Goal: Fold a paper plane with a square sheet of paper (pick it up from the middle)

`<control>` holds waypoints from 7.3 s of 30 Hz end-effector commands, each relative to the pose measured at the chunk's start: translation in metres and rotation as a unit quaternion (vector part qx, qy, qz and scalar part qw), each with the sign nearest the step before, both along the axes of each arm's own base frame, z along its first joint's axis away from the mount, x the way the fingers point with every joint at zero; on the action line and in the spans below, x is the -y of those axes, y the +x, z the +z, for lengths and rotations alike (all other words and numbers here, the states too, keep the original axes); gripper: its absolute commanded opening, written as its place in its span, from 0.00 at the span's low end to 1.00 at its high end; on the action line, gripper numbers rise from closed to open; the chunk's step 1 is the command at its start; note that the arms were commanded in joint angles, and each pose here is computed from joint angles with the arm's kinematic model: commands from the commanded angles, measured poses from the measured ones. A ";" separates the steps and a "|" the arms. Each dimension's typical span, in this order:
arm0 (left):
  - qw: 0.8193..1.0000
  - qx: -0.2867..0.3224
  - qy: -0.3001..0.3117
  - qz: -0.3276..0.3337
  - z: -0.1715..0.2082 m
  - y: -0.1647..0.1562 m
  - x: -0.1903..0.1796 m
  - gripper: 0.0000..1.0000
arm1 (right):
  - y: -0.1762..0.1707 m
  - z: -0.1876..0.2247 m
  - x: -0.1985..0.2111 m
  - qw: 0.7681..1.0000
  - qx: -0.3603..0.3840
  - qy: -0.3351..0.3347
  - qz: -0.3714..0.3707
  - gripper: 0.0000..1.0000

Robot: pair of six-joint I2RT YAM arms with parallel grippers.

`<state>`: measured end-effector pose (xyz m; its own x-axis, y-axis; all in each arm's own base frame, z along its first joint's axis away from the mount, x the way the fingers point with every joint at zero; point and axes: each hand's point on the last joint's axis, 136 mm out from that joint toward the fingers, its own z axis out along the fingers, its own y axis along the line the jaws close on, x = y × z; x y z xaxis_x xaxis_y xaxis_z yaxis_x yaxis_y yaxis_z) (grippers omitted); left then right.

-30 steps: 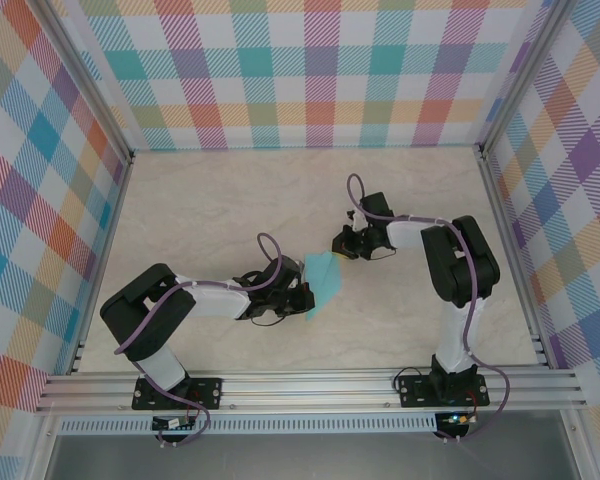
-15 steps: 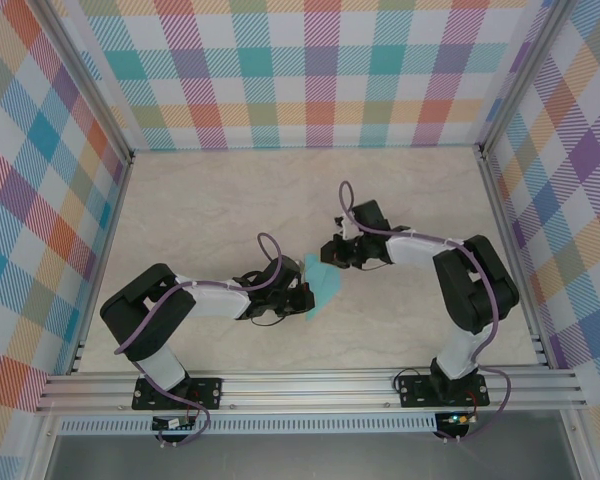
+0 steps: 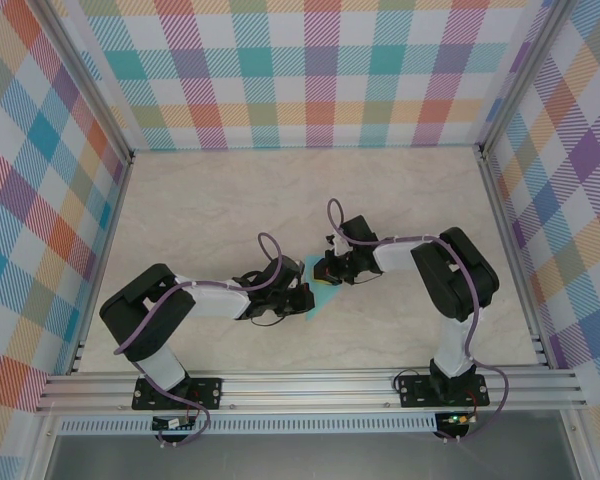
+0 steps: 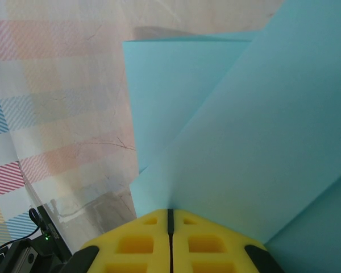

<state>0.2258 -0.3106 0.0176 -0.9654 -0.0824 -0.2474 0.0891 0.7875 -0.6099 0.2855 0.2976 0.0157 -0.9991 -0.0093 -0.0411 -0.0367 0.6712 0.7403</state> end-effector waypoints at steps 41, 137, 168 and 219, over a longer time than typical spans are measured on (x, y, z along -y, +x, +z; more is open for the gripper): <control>0.990 -0.139 0.021 0.011 -0.030 -0.072 -0.037 0.05 | -0.017 -0.053 0.026 0.996 -0.040 -0.077 -0.020 0.06; 0.990 -0.062 0.110 0.063 -0.033 0.000 -0.040 0.00 | -0.001 0.018 0.010 0.999 0.025 -0.029 0.009 0.10; 0.990 -0.067 0.111 0.058 -0.039 -0.010 -0.047 0.00 | 0.071 -0.014 0.048 0.994 0.019 -0.078 -0.073 0.09; 0.986 0.014 0.167 0.003 0.010 0.039 -0.030 0.10 | -0.025 0.010 0.050 0.995 -0.053 -0.020 -0.081 0.39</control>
<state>0.2594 -0.2836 0.0303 -0.9559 -0.0089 -0.2937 0.0935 0.9383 -0.3328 0.2572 0.2422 0.0261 -0.9875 0.1483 0.0543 0.1444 0.7090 0.6903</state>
